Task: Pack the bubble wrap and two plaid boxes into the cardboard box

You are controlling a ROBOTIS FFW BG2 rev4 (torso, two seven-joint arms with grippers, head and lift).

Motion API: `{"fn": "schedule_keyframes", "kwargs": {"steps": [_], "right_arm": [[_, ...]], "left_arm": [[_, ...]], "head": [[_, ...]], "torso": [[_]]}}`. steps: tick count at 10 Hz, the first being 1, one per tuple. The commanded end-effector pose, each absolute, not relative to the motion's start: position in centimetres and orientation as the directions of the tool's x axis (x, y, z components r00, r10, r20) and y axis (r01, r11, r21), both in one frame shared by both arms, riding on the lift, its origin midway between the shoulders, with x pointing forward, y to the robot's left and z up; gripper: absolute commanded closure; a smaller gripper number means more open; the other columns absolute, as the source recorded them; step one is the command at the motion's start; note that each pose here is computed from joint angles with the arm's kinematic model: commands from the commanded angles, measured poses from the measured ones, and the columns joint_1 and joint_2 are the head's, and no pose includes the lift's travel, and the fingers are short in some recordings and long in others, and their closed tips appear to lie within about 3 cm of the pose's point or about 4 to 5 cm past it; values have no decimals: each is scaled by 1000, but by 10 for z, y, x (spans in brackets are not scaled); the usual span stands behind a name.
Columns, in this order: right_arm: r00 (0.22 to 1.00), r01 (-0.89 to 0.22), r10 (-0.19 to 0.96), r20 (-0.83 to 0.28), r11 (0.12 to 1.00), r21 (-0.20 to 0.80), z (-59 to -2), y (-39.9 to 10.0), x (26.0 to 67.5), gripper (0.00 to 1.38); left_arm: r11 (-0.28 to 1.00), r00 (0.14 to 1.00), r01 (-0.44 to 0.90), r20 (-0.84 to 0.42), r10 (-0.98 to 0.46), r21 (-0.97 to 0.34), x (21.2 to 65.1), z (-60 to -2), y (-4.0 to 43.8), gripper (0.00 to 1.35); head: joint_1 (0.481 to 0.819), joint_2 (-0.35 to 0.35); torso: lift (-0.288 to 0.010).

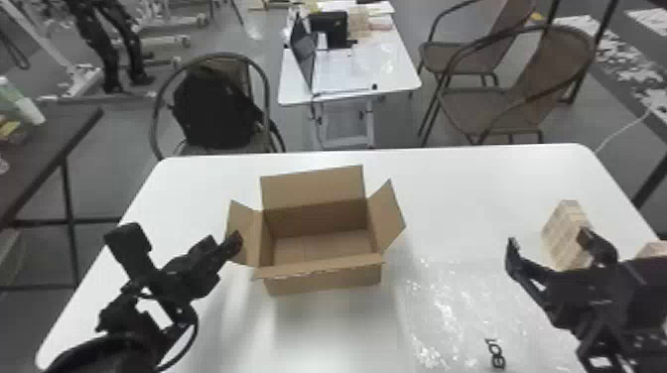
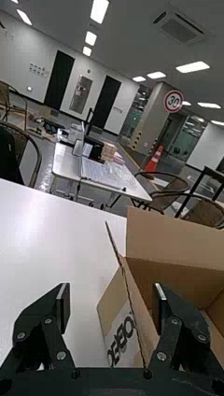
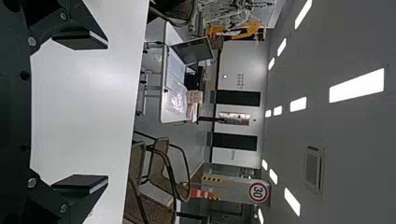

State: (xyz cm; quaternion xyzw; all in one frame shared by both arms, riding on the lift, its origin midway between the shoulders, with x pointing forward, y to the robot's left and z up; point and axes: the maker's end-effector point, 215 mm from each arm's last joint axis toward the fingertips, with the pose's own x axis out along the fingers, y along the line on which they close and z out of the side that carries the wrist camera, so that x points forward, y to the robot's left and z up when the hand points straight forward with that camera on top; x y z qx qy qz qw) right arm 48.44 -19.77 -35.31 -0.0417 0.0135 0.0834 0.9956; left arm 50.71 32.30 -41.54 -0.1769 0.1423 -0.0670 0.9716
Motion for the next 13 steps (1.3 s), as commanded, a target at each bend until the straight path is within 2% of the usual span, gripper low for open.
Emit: {"fn": "schedule_keyframes", "kwargs": {"steps": [1,2,9,11,12,13], "right_arm": [[986,-168,165,-35,982,-82,-354,-198,485,260],[986,-168,165,-37,983,-79,-355,-198,484,262],[984,-169,164,-62,983,-73,-356,-192,486,285],[972,-177,171,-164,984,-22,-365,-180,491,285],[964,-132,122,-235,991,-29,-364,-179,491,285],[955,-86,87,-285,996,17,-373,-178,489,285]], "left_arm": [[932,953,79,-247,-174,-353,508,-413,325,1108],[935,958,81,-233,-169,-345,510,-409,326,1211],[932,959,79,-229,-168,-355,510,-408,327,1211],[931,960,78,-224,-167,-357,510,-406,328,1211],[930,961,81,-221,-168,-358,511,-405,327,1211],[930,961,81,-220,-168,-359,510,-405,327,1211]], "head": [[695,139],[695,140],[695,150],[695,151],[695,156],[695,156]], "torso": [[-71],[-71],[-71],[-71],[-71],[-71]]}}
